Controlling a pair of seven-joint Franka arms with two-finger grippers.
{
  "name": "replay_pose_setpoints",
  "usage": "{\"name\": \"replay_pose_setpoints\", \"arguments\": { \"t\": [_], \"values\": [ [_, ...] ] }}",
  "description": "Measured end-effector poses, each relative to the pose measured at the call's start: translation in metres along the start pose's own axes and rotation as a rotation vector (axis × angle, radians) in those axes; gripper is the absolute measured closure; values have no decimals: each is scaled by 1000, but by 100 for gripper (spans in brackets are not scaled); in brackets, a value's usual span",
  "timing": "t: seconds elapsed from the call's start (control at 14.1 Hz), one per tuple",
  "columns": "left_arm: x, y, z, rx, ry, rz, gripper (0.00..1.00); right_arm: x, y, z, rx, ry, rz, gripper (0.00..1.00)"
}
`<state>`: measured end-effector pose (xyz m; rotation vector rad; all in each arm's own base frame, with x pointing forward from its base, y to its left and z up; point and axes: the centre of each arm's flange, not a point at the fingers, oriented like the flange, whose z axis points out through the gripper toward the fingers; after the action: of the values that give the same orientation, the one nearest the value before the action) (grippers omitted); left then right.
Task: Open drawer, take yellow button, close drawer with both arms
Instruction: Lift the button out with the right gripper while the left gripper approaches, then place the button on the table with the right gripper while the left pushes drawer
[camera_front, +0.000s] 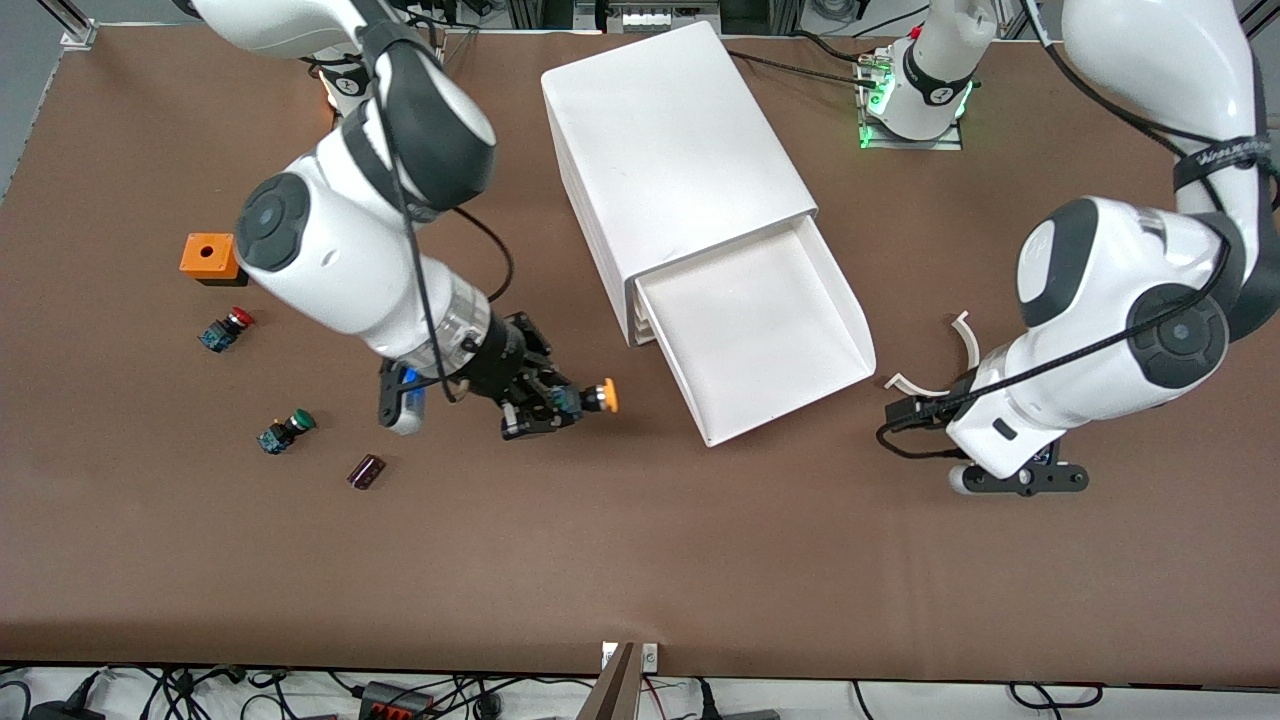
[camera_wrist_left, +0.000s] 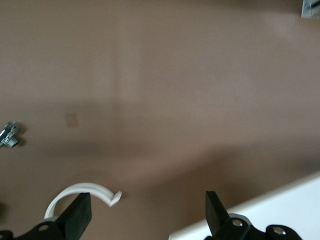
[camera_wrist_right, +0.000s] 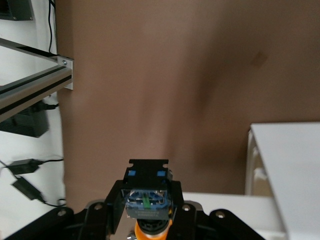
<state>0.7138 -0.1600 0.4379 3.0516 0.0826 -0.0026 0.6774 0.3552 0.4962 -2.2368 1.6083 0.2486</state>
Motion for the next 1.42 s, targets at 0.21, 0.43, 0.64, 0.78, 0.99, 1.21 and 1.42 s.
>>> {"name": "replay_pose_setpoints", "arguments": {
  "t": [0.21, 0.43, 0.64, 0.78, 0.99, 1.21, 1.42],
  "values": [
    [9, 22, 27, -17, 58, -4, 0, 45, 15, 14, -126, 14, -282, 59],
    [17, 25, 42, -31, 93, -74, 0, 104, 44, 20, -232, 29, -504, 59],
    [22, 31, 53, -50, 127, -175, 0, 147, 77, 28, -332, 9, -682, 59],
    [24, 35, 64, -59, 133, -257, 0, 169, 97, 44, -398, -22, -802, 59],
    [11, 73, 80, -55, 117, -355, 0, 200, 123, 69, -491, -65, -984, 59],
    [-12, 109, 99, 33, 108, -385, 0, 219, 143, 95, -569, -53, -1166, 59],
    [-22, 115, 108, 79, 64, -388, 0, 233, 163, 127, -559, -38, -1258, 59]
  ]
}}
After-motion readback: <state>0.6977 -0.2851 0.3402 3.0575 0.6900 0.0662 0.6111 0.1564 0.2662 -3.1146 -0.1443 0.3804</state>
